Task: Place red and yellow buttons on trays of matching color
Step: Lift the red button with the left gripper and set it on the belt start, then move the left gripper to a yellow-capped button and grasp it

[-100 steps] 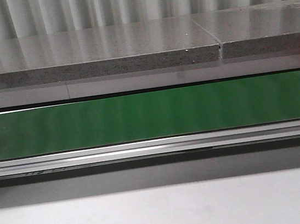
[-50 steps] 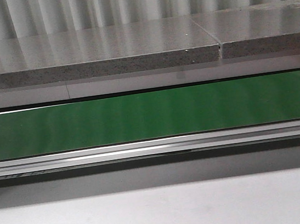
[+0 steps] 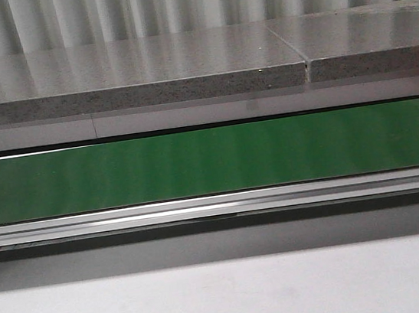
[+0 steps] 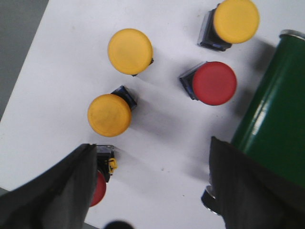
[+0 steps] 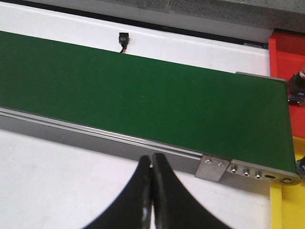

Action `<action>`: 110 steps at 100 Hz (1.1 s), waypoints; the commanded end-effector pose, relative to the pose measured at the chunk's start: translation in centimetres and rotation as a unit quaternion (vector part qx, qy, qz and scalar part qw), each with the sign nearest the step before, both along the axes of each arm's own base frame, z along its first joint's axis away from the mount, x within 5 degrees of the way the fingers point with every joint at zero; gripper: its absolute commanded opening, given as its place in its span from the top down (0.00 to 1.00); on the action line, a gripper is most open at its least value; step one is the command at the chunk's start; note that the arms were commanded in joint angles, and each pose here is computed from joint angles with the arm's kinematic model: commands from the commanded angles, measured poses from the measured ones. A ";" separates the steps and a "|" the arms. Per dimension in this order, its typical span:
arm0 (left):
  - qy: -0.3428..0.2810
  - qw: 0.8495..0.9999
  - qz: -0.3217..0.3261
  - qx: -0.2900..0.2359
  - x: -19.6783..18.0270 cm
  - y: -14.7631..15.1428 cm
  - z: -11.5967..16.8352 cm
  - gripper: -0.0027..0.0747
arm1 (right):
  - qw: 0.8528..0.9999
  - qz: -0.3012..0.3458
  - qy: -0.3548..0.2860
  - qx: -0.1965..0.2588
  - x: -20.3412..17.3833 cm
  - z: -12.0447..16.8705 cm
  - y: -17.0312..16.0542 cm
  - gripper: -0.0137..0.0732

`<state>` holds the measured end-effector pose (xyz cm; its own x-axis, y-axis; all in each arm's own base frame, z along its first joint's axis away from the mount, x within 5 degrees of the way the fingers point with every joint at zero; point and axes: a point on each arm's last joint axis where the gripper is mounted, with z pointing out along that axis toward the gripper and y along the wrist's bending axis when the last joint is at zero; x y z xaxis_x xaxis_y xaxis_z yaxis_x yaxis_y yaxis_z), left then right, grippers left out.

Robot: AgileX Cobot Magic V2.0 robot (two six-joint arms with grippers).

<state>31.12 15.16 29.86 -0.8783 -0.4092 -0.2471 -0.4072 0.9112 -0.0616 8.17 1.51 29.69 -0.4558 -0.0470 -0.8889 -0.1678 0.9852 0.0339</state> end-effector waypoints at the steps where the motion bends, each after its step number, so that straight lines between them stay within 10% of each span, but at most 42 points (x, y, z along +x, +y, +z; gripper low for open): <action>1: -0.033 0.999 0.007 0.030 0.3 0.6 1.2 0.34 | 0.999 -0.005 -0.044 -0.001 0.2 1.3 -0.1 0.92; 84: -0.051 0.998 0.024 0.038 5.6 3.4 -6.9 0.34 | 0.999 -0.005 -0.044 -0.001 0.2 1.3 -0.1 0.92; 110: -0.058 0.997 0.031 0.040 5.8 3.5 -7.1 0.48 | 0.999 -0.005 -0.044 -0.001 0.2 1.3 -0.1 0.92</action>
<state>36.66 18.40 19.70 -0.8587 -0.4340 -0.2724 -0.4425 0.8962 -0.0326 8.17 1.51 29.69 -0.4558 -0.0470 -0.8889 -0.1678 0.9852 0.0339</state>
